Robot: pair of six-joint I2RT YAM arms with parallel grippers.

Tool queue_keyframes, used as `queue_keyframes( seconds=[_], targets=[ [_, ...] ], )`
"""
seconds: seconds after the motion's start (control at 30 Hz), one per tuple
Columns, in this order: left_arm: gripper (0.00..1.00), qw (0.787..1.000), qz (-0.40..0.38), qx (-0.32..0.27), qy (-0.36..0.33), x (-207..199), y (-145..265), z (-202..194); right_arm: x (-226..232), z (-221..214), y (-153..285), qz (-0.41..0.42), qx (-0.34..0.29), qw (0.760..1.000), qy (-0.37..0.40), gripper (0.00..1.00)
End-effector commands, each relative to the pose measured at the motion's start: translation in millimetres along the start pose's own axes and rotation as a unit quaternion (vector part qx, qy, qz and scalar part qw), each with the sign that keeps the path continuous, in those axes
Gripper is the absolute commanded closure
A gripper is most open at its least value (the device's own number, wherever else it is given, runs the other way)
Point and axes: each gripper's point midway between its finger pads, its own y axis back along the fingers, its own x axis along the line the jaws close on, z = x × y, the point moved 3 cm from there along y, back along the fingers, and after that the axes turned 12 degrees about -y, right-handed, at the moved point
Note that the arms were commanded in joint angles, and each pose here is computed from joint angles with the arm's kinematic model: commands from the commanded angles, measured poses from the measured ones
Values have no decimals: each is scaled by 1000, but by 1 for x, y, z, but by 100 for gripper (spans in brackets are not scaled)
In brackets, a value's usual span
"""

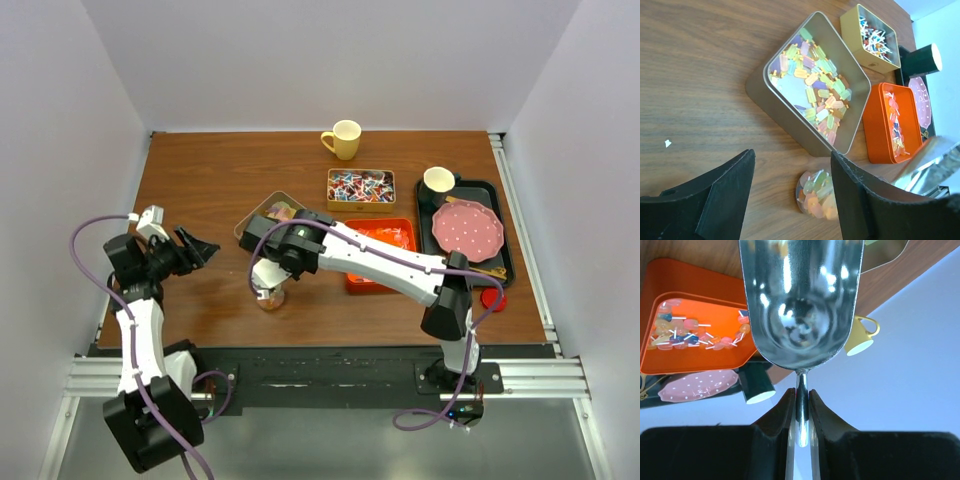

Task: Pack the candies
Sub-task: Place the fake candies in the packing bottle, then move the storage box to the center of the board.

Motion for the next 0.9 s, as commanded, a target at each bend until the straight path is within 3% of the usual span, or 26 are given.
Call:
queue_keyframes(
  seconds=[0.0, 0.2, 0.33, 0.53, 0.67, 0.87],
  targets=[
    [33, 1000, 15, -11, -7, 5, -1, 24, 0, -20, 19, -17, 33, 999, 28, 100],
    [34, 1000, 4, 0, -20, 14, -18, 49, -6, -22, 32, -31, 7, 999, -9, 100],
    [33, 997, -20, 53, -59, 12, -49, 53, -14, -23, 45, -44, -44, 996, -64, 100],
    [32, 984, -32, 111, -135, 10, -91, 56, -36, -41, 43, -46, -102, 972, -204, 100],
    [33, 978, -21, 145, -151, 21, -117, 52, -42, -83, 22, -20, -88, 947, -309, 100],
    [34, 957, -42, 190, -215, 14, -155, 39, -34, -131, -8, -17, -60, 925, -374, 100]
  ],
)
